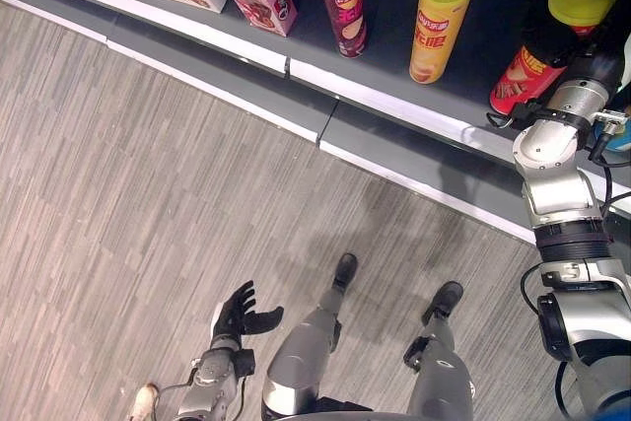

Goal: Put the goods on the table back onto the shelves and tidy them up.

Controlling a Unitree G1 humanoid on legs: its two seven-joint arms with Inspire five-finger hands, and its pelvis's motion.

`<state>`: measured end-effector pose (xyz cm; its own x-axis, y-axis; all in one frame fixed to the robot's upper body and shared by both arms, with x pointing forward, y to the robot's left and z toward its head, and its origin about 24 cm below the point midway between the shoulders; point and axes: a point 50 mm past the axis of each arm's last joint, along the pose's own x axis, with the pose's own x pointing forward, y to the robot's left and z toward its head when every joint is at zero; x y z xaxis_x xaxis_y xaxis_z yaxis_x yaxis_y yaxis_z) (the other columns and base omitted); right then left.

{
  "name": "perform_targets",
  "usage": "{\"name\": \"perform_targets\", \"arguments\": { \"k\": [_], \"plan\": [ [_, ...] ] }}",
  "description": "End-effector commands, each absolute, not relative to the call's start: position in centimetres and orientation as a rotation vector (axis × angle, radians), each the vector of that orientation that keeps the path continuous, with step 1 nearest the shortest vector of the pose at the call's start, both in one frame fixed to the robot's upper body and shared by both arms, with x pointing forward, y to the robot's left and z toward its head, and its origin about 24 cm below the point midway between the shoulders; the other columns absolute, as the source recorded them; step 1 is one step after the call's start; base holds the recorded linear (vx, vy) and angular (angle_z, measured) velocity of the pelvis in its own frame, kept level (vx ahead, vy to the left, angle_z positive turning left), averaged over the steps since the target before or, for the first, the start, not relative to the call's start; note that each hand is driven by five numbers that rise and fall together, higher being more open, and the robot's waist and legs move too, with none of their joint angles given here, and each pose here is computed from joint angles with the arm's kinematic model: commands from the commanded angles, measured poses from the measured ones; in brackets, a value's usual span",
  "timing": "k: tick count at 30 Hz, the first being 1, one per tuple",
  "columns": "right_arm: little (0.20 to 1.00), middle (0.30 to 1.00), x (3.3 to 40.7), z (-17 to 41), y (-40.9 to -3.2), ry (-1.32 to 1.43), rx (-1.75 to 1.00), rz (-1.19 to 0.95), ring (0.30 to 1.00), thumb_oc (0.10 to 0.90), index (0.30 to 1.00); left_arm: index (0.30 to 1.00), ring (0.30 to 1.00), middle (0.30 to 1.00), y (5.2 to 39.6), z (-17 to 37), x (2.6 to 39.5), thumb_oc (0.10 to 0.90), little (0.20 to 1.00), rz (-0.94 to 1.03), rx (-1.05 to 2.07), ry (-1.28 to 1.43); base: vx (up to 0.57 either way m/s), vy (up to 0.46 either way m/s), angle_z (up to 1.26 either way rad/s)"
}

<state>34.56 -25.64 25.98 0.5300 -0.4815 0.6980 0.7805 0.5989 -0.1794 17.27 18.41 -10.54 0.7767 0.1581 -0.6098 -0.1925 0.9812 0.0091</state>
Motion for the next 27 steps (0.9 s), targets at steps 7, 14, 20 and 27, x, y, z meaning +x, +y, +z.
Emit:
{"name": "perform_targets", "arguments": {
  "k": [7, 14, 20, 27],
  "plan": [
    [0.300, 0.300, 32.7, 31.8, -23.6, -0.955, -0.488, -0.815, 0.300, 0.400, 0.300, 0.900, 0.900, 0.900, 20.9, -11.0, 15.3, 0.800, 0.900, 0.206, 0.036, 0.695, 0.00, 0.000, 0.00],
    [0.300, 0.300, 33.0, 31.0, -23.5, -0.924, -0.485, -0.793, 0.300, 0.400, 0.300, 0.900, 0.900, 0.900, 20.9, -10.9, 15.4, 0.800, 0.900, 0.211, 0.036, 0.690, 0.00, 0.000, 0.00],
    [0.900, 0.900, 33.2, 30.6, -23.3, -0.908, -0.478, -0.777, 0.900, 0.800, 0.900, 0.900, 0.900, 0.900, 20.8, -10.8, 15.4, 0.800, 0.900, 0.207, 0.032, 0.684, 0.00, 0.000, 0.00],
    [0.900, 0.900, 33.4, 29.6, -23.0, -0.872, -0.455, -0.754, 0.900, 0.800, 0.900, 0.900, 0.900, 0.900, 20.6, -10.6, 15.5, 0.800, 0.900, 0.198, 0.029, 0.677, 0.00, 0.000, 0.00]
  ]
}}
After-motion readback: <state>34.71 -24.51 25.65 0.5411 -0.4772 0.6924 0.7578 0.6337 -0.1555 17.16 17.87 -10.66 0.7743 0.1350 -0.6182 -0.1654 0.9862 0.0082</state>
